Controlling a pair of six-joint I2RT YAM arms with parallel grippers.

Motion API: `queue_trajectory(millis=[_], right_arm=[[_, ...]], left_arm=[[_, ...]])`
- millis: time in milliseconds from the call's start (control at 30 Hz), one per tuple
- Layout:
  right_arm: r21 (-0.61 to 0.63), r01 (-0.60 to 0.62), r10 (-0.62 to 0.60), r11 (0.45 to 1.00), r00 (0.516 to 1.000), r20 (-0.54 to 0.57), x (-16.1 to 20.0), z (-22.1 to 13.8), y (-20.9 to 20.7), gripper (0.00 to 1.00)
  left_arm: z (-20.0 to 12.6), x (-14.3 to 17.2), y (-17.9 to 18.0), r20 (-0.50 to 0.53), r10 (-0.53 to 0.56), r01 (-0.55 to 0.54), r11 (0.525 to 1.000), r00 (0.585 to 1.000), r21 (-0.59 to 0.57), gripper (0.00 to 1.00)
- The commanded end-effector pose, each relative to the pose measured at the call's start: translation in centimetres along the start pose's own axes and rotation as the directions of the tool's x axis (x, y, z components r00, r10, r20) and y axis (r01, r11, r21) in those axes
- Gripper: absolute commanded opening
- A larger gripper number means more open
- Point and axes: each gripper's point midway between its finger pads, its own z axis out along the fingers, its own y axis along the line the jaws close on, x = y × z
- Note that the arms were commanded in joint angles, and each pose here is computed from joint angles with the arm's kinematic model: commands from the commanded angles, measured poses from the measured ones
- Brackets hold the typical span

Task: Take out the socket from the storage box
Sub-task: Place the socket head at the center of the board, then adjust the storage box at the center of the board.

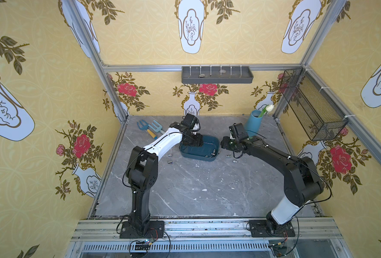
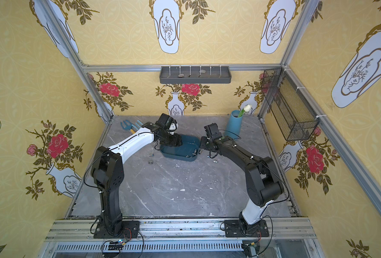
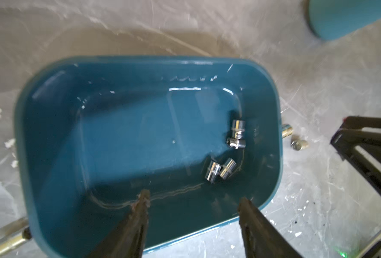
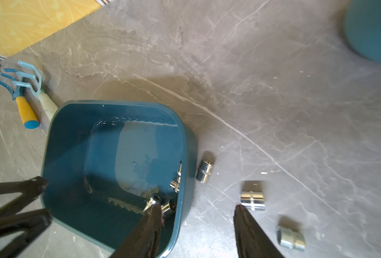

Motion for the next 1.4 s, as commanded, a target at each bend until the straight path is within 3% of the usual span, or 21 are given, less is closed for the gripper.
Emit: queue_trajectory(millis=[0, 533, 1000, 1367], right_arm=[[-0.029, 0.003, -0.004, 1.0, 1.0, -0.02, -0.1, 0.6, 0.7, 0.57], [-0.059, -0.003, -0.001, 0.998, 0.997, -0.073, 0.5, 3.4, 1.4, 0.58], [-0.077, -0.001, -0.006, 0.997, 0.996, -0.084, 0.0, 4.5, 2.1, 0.58], [-0.096, 0.001, -0.013, 0.995, 0.992, -0.122, 0.4, 6.0, 3.0, 0.59]], left_arm=[[0.8, 1.6, 1.0, -0.093, 0.005, -0.01, 0.998, 0.996, -0.055, 0.7], [3.7, 1.8, 2.7, -0.217, 0.049, -0.086, 0.982, 0.975, -0.166, 0.79], [6.3, 4.4, 3.4, -0.362, 0.094, -0.177, 0.963, 0.927, -0.204, 0.79], [7.2, 5.9, 4.0, -0.4, 0.07, -0.171, 0.96, 0.914, -0.221, 0.77]])
